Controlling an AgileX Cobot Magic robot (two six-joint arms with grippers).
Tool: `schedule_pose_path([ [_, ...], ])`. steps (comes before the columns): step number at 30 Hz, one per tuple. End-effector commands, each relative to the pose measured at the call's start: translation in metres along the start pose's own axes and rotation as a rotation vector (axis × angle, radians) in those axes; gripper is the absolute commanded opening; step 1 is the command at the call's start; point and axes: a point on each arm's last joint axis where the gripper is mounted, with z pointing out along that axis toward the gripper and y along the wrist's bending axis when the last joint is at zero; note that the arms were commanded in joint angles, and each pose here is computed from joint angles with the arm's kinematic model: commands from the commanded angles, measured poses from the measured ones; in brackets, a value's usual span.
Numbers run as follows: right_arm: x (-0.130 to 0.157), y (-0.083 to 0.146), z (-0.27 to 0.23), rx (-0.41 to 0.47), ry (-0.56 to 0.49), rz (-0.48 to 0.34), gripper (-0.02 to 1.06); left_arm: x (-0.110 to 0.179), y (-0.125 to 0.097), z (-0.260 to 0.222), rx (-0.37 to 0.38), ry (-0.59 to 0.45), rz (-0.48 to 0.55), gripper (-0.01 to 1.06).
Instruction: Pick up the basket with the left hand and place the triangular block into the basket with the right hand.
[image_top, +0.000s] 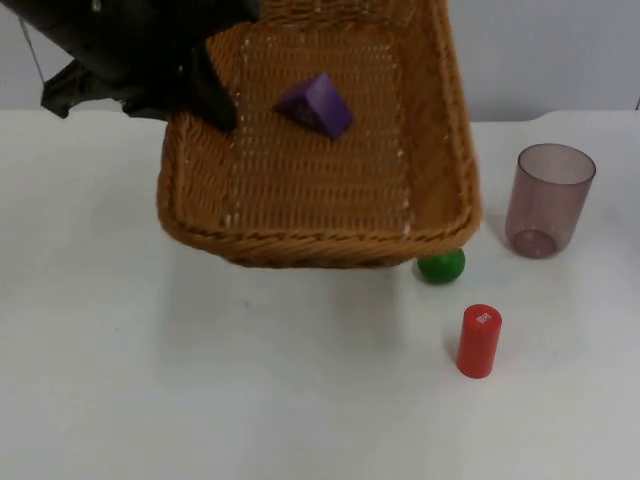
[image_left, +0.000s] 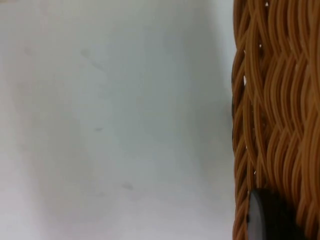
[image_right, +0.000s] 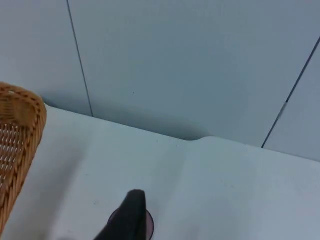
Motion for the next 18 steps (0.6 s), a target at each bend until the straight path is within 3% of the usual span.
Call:
schedule_pose_path([
  [1,-0.003,-0.001,-0.006,0.011,-0.017,-0.009,1.05,0.004,0.004,0.013,-0.014,0.050,0.022,0.00],
  [5,-0.003,-0.001,-0.006,0.012,-0.017,-0.017,1.05,0.016,0.020,0.054,-0.003,0.178,-0.015,0.00],
  [18,-0.001,0.000,-0.006,0.003,0.006,-0.017,1.05,0.026,0.049,0.106,-0.064,0.199,-0.015,0.00],
])
